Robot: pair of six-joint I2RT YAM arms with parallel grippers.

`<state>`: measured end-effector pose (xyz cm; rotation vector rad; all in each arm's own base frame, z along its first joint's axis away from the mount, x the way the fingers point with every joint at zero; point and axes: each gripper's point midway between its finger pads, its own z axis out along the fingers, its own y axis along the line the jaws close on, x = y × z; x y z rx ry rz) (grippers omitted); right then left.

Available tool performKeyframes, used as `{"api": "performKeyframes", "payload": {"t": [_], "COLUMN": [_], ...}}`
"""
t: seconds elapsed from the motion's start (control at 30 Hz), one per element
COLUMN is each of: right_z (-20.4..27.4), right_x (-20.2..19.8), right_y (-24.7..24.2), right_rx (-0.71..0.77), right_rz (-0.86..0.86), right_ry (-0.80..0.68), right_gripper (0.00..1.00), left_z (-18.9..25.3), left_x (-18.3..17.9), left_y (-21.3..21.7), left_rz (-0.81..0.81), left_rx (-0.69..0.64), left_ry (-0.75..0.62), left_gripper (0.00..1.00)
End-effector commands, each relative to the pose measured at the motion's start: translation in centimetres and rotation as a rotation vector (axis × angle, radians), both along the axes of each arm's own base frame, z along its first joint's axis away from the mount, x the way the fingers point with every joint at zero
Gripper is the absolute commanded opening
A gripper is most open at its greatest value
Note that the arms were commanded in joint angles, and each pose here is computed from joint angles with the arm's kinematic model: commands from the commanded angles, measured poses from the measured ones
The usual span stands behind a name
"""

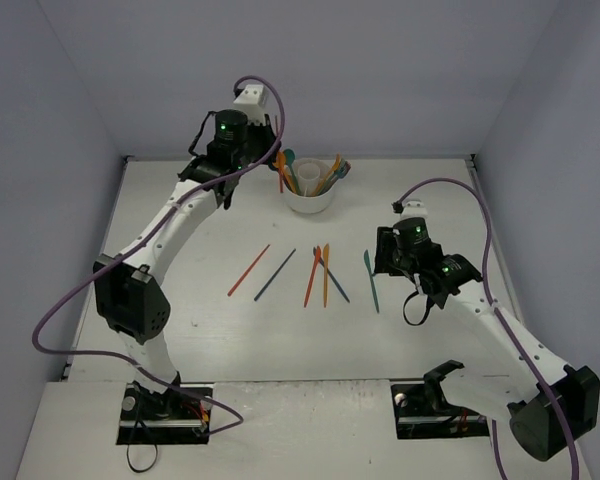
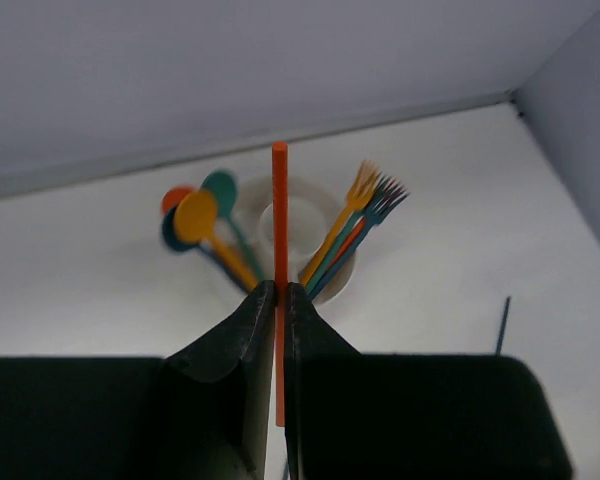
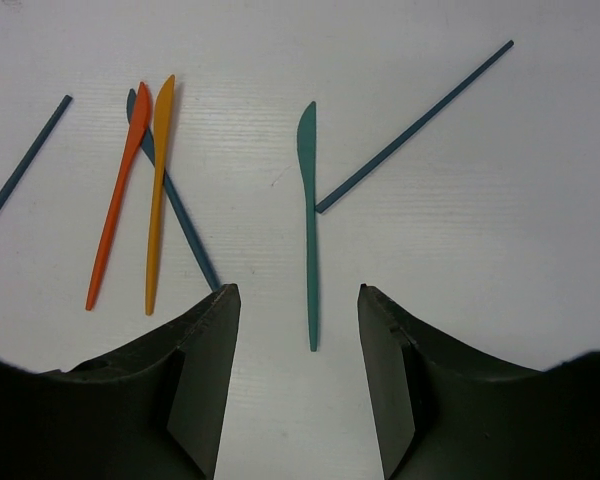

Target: Sort the eating utensils into containers

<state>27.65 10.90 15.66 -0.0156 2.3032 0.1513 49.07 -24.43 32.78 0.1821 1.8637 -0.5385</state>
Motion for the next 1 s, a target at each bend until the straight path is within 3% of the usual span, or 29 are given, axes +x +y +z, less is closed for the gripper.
{"api": "performKeyframes", "payload": {"t": [0.0,0.23,0.4,0.73,0.97], "right_z": [3.3,4.0,3.5,2.5,2.2], "right_x": [1.0,0.9,0.8,1.1,1.4], "right_y": [-0.3,-0.3,-0.2,-0.5,-0.9], "right_rx": [-0.004,0.001,-0.003,-0.032,-0.051], "right_rz": [0.012,0.03,0.036,0.033,0.024], "right_ry": [-0.098,-0.12,-0.104,-0.076,-0.071], "right_gripper": [0.48,0.48,0.49,0.49,0.49], "left_z": [8.3,8.1,7.1,5.2,1.1], "left_x": [2.5,6.4,8.1,9.5,10.2], "left_y": [-4.0,-8.0,-8.6,-8.4,-8.5], "left_rz": [-0.031,-0.089,-0.079,-0.061,-0.049], "left_rx": [-0.169,-0.197,-0.168,-0.092,-0.053], "left_ry": [-0.304,-0.418,-0.458,-0.476,-0.424], "left_gripper": [0.0,0.0,0.0,0.0,0.0]}}
